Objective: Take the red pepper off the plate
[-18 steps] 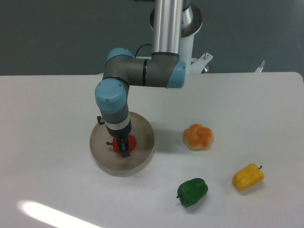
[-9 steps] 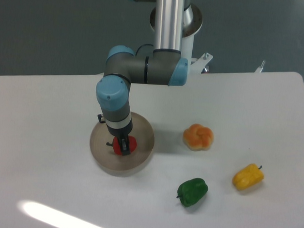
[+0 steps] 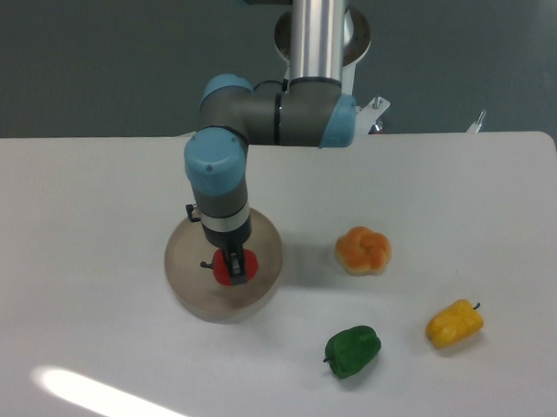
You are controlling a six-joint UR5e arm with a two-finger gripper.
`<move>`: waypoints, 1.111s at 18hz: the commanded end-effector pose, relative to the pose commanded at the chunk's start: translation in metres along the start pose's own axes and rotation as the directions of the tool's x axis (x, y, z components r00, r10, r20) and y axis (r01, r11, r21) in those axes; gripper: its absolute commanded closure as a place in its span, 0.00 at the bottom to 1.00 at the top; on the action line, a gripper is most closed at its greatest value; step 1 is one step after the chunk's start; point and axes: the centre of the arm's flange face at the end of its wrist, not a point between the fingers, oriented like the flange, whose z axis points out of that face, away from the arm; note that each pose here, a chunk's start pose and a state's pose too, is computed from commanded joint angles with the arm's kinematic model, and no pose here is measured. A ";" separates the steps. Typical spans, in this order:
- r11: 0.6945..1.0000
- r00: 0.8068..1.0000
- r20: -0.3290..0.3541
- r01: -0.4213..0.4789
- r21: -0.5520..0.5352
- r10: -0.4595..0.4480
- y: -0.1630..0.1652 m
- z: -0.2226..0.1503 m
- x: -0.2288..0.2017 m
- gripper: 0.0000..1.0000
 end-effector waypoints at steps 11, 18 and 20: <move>0.999 0.996 0.075 -0.038 -0.040 0.041 0.221 -0.034 -0.115 0.47; 0.999 0.996 0.086 -0.020 -0.048 0.024 0.262 -0.030 -0.126 0.47; 1.000 0.996 0.089 -0.014 -0.027 0.016 0.266 -0.029 -0.126 0.47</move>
